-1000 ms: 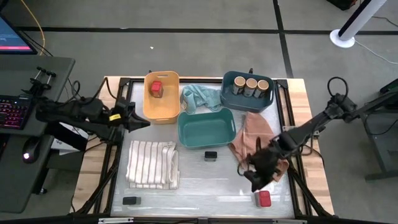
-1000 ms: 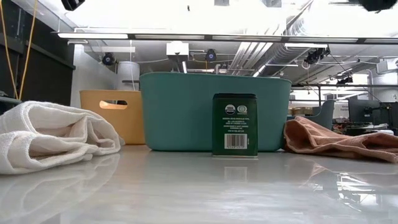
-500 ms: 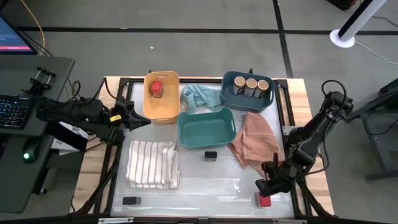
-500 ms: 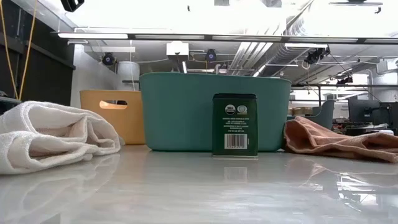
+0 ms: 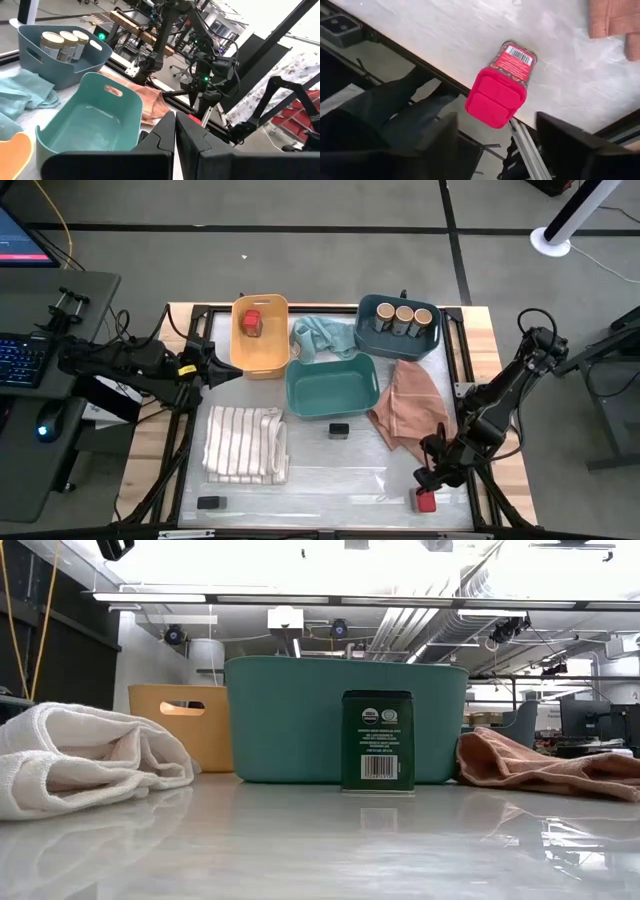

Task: Sort spices by type
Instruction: Put the red seasoning can into the yellow bin

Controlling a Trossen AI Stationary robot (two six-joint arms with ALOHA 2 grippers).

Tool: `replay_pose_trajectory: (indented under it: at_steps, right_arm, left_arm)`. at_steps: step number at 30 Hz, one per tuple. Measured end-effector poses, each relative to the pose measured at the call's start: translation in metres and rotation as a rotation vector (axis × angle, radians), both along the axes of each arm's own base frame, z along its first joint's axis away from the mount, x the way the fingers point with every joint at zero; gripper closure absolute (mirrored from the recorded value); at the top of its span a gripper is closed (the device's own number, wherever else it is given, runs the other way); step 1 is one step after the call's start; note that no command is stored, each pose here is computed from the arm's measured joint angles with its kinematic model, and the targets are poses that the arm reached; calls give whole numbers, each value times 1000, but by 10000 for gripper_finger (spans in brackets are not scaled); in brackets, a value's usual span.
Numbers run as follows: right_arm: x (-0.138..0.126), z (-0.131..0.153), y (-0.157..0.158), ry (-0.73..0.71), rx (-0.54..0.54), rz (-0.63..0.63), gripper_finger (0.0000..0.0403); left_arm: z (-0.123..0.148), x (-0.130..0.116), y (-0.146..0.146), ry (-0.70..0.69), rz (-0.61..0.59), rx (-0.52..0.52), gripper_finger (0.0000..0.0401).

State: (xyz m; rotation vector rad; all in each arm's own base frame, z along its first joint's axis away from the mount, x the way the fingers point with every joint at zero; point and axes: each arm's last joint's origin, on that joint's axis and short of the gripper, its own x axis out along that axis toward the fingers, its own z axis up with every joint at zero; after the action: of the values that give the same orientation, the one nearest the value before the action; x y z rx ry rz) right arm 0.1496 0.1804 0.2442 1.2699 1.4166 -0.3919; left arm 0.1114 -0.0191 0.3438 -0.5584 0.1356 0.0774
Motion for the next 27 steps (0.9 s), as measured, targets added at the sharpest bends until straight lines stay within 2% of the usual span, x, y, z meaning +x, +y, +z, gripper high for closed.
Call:
replay_pose_trajectory:
  at_steps: [4,6,11,14,17,21,27]
  right_arm:
    - [-2,0,0,52,26,13,42]
    - [-3,0,1,94,57,-10,13]
    - [-2,4,8,159,167,-65,33]
    - [-2,4,8,169,164,-166,38]
    - [-2,2,9,127,126,-305,38]
    - [2,-1,14,199,47,-310,38]
    - [11,39,24,336,-177,-347,37]
  left_arm:
    - [0,0,0,0,0,0,401]
    - [0,0,0,0,0,0,401]
    - [0,0,0,0,-1,7,401]
    - [0,0,0,0,-1,8,401]
    - [0,0,0,1,-1,8,401]
    - [0,0,0,1,-1,8,401]
    - [0,0,0,1,-1,8,401]
